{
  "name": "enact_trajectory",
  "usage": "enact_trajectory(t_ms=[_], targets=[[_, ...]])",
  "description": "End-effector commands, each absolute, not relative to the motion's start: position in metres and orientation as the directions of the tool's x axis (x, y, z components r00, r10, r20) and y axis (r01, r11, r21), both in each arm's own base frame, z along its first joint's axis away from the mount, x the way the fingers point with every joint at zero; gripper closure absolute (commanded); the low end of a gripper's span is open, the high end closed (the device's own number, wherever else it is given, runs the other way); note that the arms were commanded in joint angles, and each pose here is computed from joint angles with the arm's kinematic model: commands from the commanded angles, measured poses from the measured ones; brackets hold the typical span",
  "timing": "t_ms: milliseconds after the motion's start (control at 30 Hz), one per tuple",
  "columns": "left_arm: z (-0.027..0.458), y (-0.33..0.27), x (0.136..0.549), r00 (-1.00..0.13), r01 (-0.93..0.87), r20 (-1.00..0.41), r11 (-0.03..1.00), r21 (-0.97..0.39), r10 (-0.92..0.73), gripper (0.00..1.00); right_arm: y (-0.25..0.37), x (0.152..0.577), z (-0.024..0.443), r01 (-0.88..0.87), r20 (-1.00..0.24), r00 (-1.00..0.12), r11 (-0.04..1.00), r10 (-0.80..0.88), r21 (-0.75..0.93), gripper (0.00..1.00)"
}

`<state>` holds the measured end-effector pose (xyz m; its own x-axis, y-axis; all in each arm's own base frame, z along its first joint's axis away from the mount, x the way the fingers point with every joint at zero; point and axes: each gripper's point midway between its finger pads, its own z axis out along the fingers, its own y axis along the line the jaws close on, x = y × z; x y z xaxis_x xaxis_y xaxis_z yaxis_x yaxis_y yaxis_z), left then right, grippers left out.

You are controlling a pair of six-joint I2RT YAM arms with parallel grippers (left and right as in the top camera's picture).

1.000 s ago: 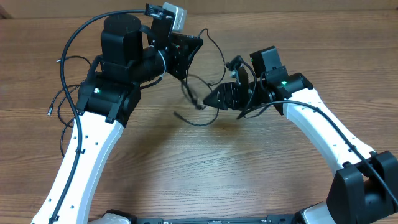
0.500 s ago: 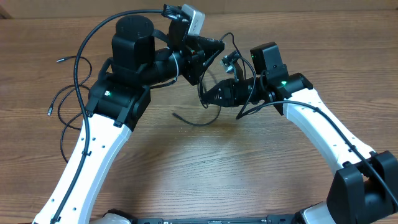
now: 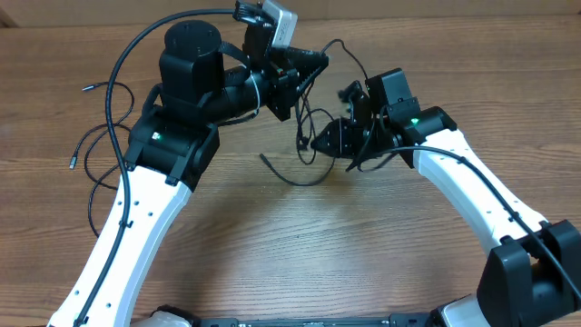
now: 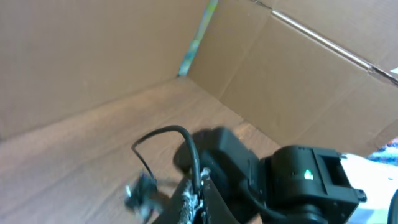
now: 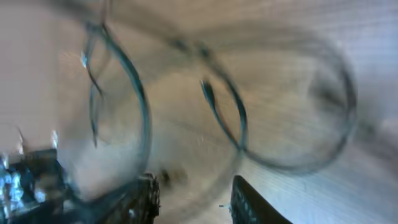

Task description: Untangle cables

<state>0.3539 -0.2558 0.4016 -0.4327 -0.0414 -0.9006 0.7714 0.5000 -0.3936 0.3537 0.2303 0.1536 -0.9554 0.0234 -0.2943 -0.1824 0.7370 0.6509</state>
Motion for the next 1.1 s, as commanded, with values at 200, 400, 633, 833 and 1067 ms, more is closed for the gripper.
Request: enact_trajectory(t_ms=[200, 400, 633, 833, 1067], targets=[[0.404, -0.257, 0.349, -0.451, 0.772, -0.891, 0.482, -0.414, -0.044, 0.96, 0.257, 0.36, 0.213, -0.267, -0.34, -0.939, 0.515, 0.051, 0.815, 0.58], [0.431, -0.261, 0.35, -0.343, 0.829, -0.936, 0.443, -0.342, -0.081, 0.96, 0.266, 0.336, 0.186, -0.202, -0.262, -0.965, 0.611, 0.01, 0.765, 0.58], [0.47, -0.233, 0.367, -0.205, 0.835, -0.961, 0.48, -0.27, -0.183, 0.96, 0.205, 0.323, 0.125, 0.006, -0.186, -0.978, 0.901, 0.096, 0.434, 0.59], [0.477, -0.165, 0.395, -0.176, 0.737, -0.956, 0.612, -0.286, -0.234, 0.96, 0.154, 0.323, 0.109, 0.115, -0.225, -0.962, 0.978, 0.154, 0.176, 0.58], [0.461, -0.083, 0.414, -0.237, 0.591, -0.928, 0.715, -0.373, -0.288, 0.96, 0.139, 0.33, 0.109, 0.144, -0.27, -0.948, 0.984, 0.167, 0.103, 0.57]])
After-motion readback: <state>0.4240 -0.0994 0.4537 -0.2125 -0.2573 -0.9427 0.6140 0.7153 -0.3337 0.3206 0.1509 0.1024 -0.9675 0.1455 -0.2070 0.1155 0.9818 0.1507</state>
